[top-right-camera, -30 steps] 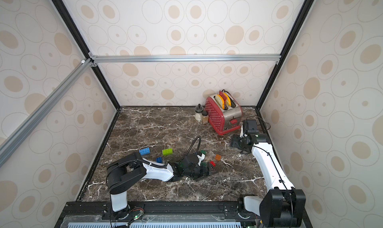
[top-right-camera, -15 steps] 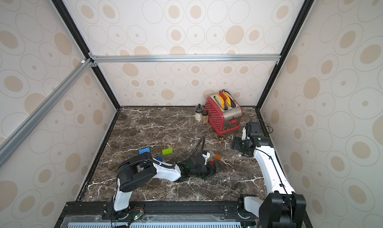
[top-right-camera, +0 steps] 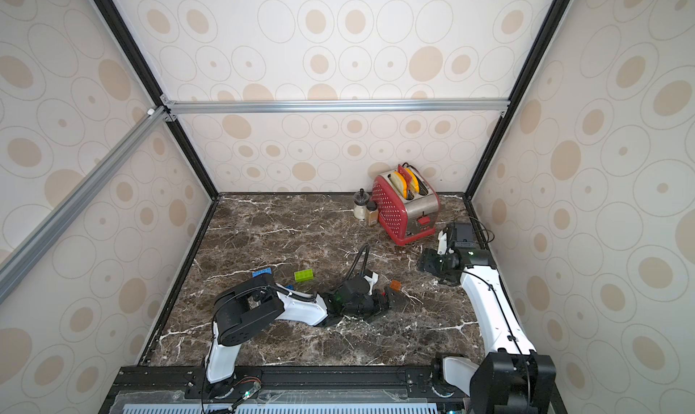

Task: Assemble the letter f with lego
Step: Adjust the lego brick at the center of the board, then assemble the lego brick with the lego brick.

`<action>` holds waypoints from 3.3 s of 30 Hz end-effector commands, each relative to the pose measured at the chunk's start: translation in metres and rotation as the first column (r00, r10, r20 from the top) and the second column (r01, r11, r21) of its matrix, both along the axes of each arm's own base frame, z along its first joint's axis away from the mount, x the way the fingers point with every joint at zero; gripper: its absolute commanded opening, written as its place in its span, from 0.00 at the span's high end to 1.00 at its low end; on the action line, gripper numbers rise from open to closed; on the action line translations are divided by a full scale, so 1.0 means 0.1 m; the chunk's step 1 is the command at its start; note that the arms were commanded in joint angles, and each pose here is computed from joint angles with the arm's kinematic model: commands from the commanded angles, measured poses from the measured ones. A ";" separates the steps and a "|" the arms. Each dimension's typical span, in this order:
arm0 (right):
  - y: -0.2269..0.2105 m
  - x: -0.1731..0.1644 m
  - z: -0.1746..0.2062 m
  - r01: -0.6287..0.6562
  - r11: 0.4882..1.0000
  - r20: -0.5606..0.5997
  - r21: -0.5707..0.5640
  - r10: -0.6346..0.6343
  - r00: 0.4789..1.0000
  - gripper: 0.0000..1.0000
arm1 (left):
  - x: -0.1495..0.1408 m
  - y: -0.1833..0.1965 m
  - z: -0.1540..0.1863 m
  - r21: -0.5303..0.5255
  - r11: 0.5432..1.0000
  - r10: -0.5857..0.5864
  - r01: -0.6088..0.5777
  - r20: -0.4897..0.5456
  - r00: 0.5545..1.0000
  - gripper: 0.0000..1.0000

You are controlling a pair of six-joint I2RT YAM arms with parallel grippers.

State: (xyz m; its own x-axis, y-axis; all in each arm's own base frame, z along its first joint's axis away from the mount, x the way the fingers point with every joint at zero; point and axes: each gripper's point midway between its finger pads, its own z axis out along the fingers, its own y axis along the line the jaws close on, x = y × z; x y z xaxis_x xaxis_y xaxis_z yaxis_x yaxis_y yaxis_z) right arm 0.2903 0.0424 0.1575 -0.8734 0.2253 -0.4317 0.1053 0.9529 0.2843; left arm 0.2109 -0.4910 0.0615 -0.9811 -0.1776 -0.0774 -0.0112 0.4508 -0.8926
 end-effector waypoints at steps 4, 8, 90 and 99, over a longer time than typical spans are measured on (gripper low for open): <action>0.03 -0.03 -0.05 -0.022 1.000 -0.008 0.015 0.022 1.000 0.28 | 0.13 0.13 -0.19 0.076 0.997 0.014 -0.016 0.026 1.000 0.01; 0.05 -0.03 -0.04 -0.028 0.999 -0.005 0.022 0.028 1.000 0.28 | 0.22 0.19 -0.20 0.076 0.997 0.028 -0.030 0.027 0.999 0.01; 1.32 -0.38 -0.81 -0.262 0.951 -0.214 -0.162 0.225 0.950 0.27 | 0.36 2.60 0.76 0.304 0.934 -0.022 -0.187 0.571 0.821 0.01; 1.26 -0.43 -0.88 -0.243 0.956 -0.225 -0.163 0.204 0.953 0.26 | 0.37 2.59 0.74 0.307 0.934 -0.023 -0.183 0.562 0.827 0.01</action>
